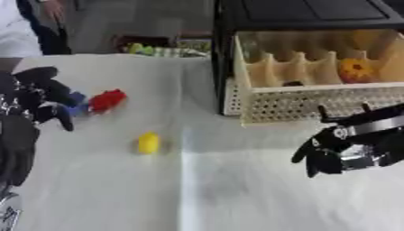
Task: Pick up objects from table and place into drawer.
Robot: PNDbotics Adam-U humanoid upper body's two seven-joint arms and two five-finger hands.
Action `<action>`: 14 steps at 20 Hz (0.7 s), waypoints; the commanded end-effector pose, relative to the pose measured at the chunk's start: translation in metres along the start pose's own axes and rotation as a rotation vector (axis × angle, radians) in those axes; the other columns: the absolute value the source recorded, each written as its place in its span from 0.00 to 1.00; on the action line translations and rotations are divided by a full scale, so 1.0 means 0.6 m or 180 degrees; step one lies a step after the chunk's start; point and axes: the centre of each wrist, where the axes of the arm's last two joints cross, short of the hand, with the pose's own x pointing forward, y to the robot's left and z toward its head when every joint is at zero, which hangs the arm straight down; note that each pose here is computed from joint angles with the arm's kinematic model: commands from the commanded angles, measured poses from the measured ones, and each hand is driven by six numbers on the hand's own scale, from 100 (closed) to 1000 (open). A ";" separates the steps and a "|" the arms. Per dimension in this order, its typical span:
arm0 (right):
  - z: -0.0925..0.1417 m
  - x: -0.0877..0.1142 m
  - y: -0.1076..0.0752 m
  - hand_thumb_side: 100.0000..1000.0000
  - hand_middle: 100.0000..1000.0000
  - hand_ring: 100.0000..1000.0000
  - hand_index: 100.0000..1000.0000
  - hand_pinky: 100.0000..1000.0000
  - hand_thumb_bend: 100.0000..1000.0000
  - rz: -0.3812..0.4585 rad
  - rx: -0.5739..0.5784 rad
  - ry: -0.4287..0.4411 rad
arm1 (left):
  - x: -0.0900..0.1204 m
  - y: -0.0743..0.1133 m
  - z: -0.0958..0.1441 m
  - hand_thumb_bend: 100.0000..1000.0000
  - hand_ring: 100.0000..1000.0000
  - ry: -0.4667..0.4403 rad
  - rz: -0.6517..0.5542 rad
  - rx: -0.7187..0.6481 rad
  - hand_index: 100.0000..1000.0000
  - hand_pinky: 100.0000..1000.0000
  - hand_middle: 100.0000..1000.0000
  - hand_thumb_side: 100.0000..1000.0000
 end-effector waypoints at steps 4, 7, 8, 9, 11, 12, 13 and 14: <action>0.009 -0.020 -0.030 0.95 0.65 0.76 0.91 0.66 0.14 0.0021 -0.0185 0.0101 | 0.011 0.000 -0.004 0.03 0.51 -0.0086 -0.0041 -0.0045 0.74 0.27 0.50 0.98; 0.009 -0.030 -0.041 0.95 0.65 0.76 0.91 0.66 0.14 0.0010 -0.0256 0.0114 | 0.011 -0.001 -0.003 0.03 0.51 -0.0081 -0.0035 -0.0064 0.74 0.27 0.50 0.98; 0.008 -0.032 -0.044 0.95 0.65 0.76 0.91 0.66 0.14 0.0012 -0.0273 0.0117 | 0.010 -0.001 -0.003 0.03 0.51 -0.0079 -0.0033 -0.0067 0.74 0.27 0.50 0.98; 0.008 -0.034 -0.046 0.95 0.64 0.76 0.91 0.66 0.15 0.0017 -0.0290 0.0113 | 0.010 -0.001 -0.003 0.03 0.51 -0.0074 -0.0032 -0.0070 0.74 0.27 0.50 0.99; 0.006 -0.035 -0.053 0.98 0.63 0.75 0.90 0.66 0.14 0.0027 -0.0325 0.0092 | 0.010 -0.002 -0.003 0.03 0.51 -0.0067 -0.0034 -0.0075 0.74 0.27 0.50 0.99; 0.005 -0.036 -0.057 0.95 0.63 0.75 0.90 0.66 0.15 0.0026 -0.0343 0.0079 | 0.010 -0.002 -0.002 0.03 0.51 -0.0063 -0.0033 -0.0078 0.74 0.27 0.50 0.99; 0.004 -0.036 -0.061 0.96 0.62 0.75 0.90 0.66 0.16 0.0022 -0.0362 0.0068 | 0.010 -0.003 -0.002 0.03 0.51 -0.0061 -0.0031 -0.0084 0.74 0.27 0.50 0.99; 0.003 -0.037 -0.065 0.96 0.62 0.75 0.89 0.66 0.16 0.0016 -0.0381 0.0063 | 0.009 -0.003 -0.002 0.03 0.51 -0.0059 -0.0030 -0.0089 0.74 0.27 0.50 0.99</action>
